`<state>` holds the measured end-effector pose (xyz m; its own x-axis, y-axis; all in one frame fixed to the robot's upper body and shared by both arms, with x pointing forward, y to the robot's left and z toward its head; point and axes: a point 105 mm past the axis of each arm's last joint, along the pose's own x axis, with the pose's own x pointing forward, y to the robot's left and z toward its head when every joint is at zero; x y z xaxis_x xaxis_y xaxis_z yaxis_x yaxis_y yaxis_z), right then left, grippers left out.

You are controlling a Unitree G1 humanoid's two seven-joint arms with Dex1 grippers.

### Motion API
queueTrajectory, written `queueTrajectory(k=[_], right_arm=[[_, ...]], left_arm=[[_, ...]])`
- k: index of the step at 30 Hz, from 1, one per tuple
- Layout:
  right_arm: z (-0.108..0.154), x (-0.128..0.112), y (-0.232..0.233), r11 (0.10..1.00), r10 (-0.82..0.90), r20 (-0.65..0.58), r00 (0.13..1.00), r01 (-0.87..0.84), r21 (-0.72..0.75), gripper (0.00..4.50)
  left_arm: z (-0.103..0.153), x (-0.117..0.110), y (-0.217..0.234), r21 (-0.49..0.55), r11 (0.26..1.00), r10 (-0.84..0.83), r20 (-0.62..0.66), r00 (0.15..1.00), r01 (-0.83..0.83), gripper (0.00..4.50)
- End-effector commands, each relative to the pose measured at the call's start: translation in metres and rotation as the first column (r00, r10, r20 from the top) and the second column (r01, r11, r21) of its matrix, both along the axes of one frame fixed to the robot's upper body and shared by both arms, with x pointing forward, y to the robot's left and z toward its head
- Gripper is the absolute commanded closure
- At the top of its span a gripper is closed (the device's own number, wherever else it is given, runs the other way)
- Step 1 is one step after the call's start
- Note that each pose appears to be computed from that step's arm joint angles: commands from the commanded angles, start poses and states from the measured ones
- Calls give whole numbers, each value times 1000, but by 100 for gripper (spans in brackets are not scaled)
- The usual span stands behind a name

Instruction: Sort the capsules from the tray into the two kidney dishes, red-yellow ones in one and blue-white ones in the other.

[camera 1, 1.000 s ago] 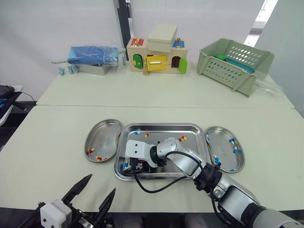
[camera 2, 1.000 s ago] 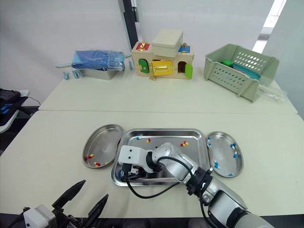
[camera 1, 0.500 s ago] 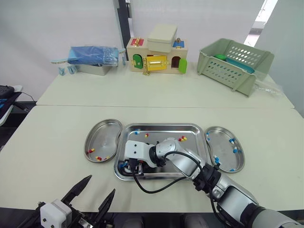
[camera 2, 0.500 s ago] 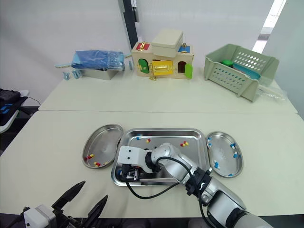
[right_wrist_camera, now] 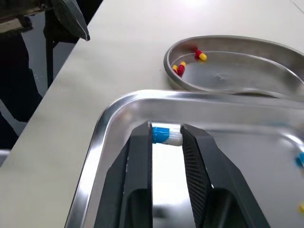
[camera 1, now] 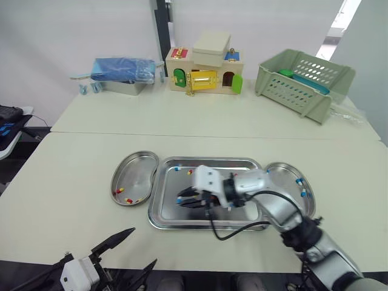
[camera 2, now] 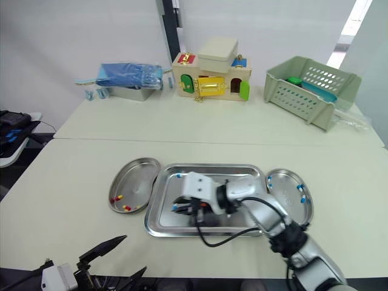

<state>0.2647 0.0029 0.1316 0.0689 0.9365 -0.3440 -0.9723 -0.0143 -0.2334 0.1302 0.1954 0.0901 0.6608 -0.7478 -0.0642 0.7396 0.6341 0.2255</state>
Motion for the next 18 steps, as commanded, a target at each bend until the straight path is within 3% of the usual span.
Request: queueTrajectory(k=[1, 7, 15, 18], right_arm=[[24, -8, -35, 996, -54, 16, 998, 52, 65, 389], [28, -7, -120, 950, -312, 4, 950, 312, 23, 389], [23, -6, -215, 795, -605, 6, 796, 605, -36, 389], [18, -8, -228, 766, -641, 2, 767, 640, -53, 389]], left_arm=[[5, -3, -10, -13, 993, -120, 31, 992, 120, 0], [7, 6, -22, -28, 970, -242, 36, 970, 243, 0], [17, 20, -28, -66, 967, -242, 64, 968, 246, 0], [19, 18, -30, -68, 967, -241, 60, 969, 245, 0]])
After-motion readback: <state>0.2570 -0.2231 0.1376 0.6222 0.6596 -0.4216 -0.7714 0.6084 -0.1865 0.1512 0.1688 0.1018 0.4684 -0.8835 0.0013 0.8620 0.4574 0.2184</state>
